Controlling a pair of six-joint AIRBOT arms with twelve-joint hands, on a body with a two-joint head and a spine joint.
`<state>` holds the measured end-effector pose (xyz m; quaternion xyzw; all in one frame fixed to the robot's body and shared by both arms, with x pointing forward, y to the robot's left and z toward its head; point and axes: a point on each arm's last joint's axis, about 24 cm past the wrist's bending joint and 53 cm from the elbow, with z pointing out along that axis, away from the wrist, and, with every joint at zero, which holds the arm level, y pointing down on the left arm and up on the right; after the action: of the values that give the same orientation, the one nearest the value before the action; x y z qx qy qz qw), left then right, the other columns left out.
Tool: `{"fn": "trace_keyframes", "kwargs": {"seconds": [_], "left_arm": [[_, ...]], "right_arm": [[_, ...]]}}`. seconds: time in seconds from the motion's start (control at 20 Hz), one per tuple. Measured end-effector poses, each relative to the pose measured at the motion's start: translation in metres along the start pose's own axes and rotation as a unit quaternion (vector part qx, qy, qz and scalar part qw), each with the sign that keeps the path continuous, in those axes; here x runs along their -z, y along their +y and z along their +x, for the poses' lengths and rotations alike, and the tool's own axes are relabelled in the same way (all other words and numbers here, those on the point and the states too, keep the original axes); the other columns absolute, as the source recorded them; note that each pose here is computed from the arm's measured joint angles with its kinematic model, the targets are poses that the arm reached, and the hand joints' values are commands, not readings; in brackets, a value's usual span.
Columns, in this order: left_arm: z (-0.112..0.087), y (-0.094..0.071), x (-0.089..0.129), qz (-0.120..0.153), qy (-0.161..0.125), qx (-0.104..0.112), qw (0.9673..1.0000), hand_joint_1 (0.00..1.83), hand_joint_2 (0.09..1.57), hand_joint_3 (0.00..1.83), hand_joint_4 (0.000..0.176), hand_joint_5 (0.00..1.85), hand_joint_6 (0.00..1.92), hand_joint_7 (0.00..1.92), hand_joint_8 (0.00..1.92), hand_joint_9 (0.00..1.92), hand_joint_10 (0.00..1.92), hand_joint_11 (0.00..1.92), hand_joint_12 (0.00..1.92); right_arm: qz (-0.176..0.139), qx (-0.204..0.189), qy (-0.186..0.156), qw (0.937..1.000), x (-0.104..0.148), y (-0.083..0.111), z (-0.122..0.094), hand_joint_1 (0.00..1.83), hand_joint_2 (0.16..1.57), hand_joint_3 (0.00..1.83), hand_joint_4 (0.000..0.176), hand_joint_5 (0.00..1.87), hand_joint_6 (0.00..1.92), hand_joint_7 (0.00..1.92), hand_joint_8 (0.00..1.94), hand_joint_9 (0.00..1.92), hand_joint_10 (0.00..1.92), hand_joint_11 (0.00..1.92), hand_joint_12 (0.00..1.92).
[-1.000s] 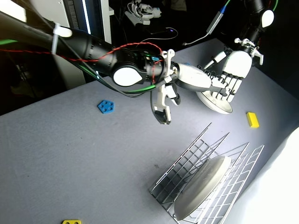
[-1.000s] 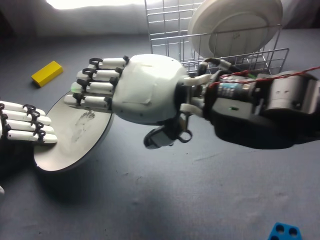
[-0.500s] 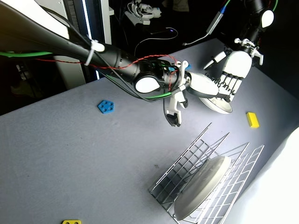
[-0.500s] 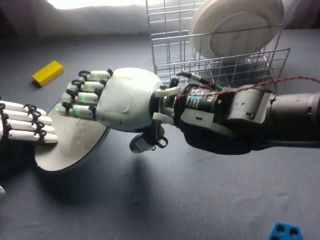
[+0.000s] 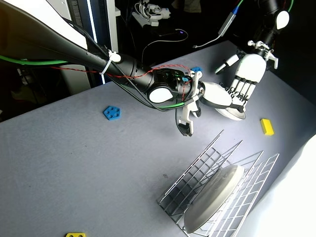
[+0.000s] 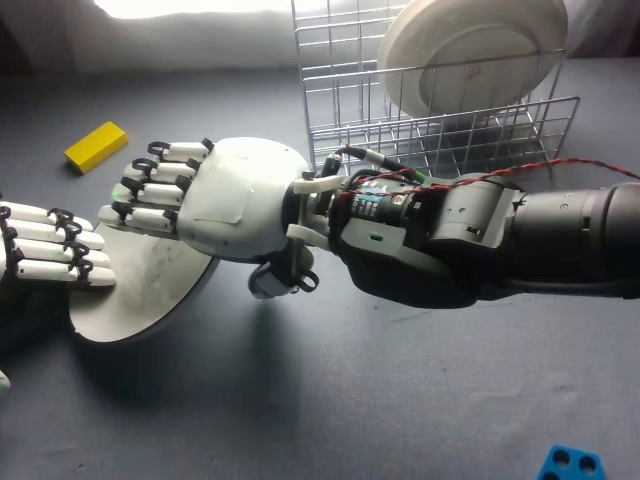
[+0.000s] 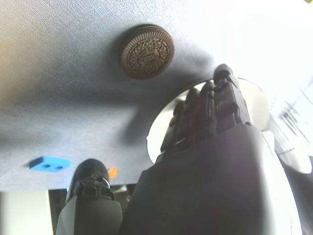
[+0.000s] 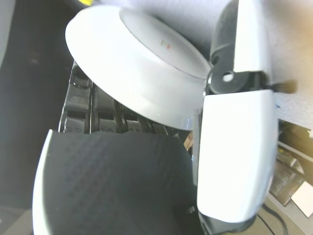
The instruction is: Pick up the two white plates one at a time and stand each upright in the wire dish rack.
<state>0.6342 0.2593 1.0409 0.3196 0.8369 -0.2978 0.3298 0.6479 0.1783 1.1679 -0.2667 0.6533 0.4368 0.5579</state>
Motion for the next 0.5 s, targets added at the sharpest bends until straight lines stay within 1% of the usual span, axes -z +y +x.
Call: {"fn": "trace_keyframes", "kwargs": {"seconds": [0.05,0.1,0.15,0.2,0.25,0.3,0.35,0.4,0.45,0.5], "left_arm": [[0.0,0.0,0.0,0.0,0.0,0.0,1.0,0.0,1.08,0.0,0.0,0.0,0.0,0.0,0.0,0.0,0.0,0.0,0.0],[0.0,0.0,0.0,0.0,0.0,0.0,1.0,0.0,1.08,0.0,0.0,0.0,0.0,0.0,0.0,0.0,0.0,0.0,0.0],[0.0,0.0,0.0,0.0,0.0,0.0,1.0,0.0,1.07,0.0,0.0,0.0,0.0,0.0,0.0,0.0,0.0,0.0,0.0],[0.0,0.0,0.0,0.0,0.0,0.0,1.0,0.0,1.07,0.0,0.0,0.0,0.0,0.0,0.0,0.0,0.0,0.0,0.0],[0.0,0.0,0.0,0.0,0.0,0.0,1.0,0.0,1.08,0.0,0.0,0.0,0.0,0.0,0.0,0.0,0.0,0.0,0.0],[0.0,0.0,0.0,0.0,0.0,0.0,1.0,0.0,1.1,0.01,0.0,0.01,0.0,0.0,0.0,0.0,0.0,0.0,0.0],[0.0,0.0,0.0,0.0,0.0,0.0,1.0,0.0,1.1,0.01,0.0,0.01,0.0,0.0,0.0,0.0,0.0,0.0,0.0],[0.0,0.0,0.0,0.0,0.0,0.0,1.0,0.0,1.09,0.0,0.0,0.0,0.0,0.0,0.0,0.0,0.0,0.0,0.0],[-0.001,0.001,0.001,-0.002,-0.001,0.0,1.0,0.0,1.09,0.0,0.0,0.01,0.0,0.0,0.0,0.0,0.0,0.0,0.0],[-0.001,0.002,0.001,-0.002,-0.001,0.0,1.0,0.0,1.09,0.0,0.0,0.01,0.0,0.0,0.0,0.0,0.0,0.0,0.0]], "right_arm": [[0.0,0.001,-0.002,1.0,-0.002,0.0,-0.003,1.24,0.97,0.01,0.0,0.14,0.01,0.12,0.01,0.16,0.02,0.0,0.79],[-0.002,0.001,-0.008,1.0,-0.003,0.002,-0.008,1.28,0.98,0.01,0.0,0.3,0.02,0.29,0.02,0.32,0.04,0.0,1.01],[-0.001,0.002,-0.015,0.9999,-0.005,0.0,-0.015,1.31,1.04,0.01,0.0,0.58,0.04,0.58,0.03,0.57,0.06,0.15,1.11],[-0.001,0.002,-0.016,0.9999,-0.005,0.0,-0.016,1.31,1.04,0.01,0.0,0.58,0.04,0.58,0.03,0.57,0.06,0.15,1.11],[-0.001,0.001,-0.019,0.9998,-0.005,-0.001,-0.018,1.3,1.06,0.0,0.0,0.74,0.04,0.76,0.03,0.74,0.07,0.33,1.04],[0.001,0.002,-0.018,0.9998,-0.004,-0.003,-0.018,1.25,1.08,0.0,0.0,0.93,0.85,1.07,0.58,0.99,0.06,0.67,0.88],[0.002,0.002,-0.018,0.9998,-0.004,-0.003,-0.017,1.25,1.08,0.0,0.0,0.93,0.85,1.07,0.58,0.99,0.06,0.67,0.88],[0.001,0.003,-0.018,0.9998,-0.004,-0.002,-0.017,1.36,1.09,0.0,0.0,0.94,0.98,1.07,0.7,1.0,0.85,0.82,0.82],[-0.003,0.001,-0.026,0.9996,-0.004,-0.001,-0.021,1.39,1.06,0.0,0.0,0.96,0.98,1.13,0.63,1.12,0.86,1.0,0.73],[-0.005,-0.001,-0.03,0.9995,-0.004,0.0,-0.023,1.39,1.06,0.0,0.0,0.96,0.98,1.13,0.63,1.12,0.86,1.0,0.73]]}}
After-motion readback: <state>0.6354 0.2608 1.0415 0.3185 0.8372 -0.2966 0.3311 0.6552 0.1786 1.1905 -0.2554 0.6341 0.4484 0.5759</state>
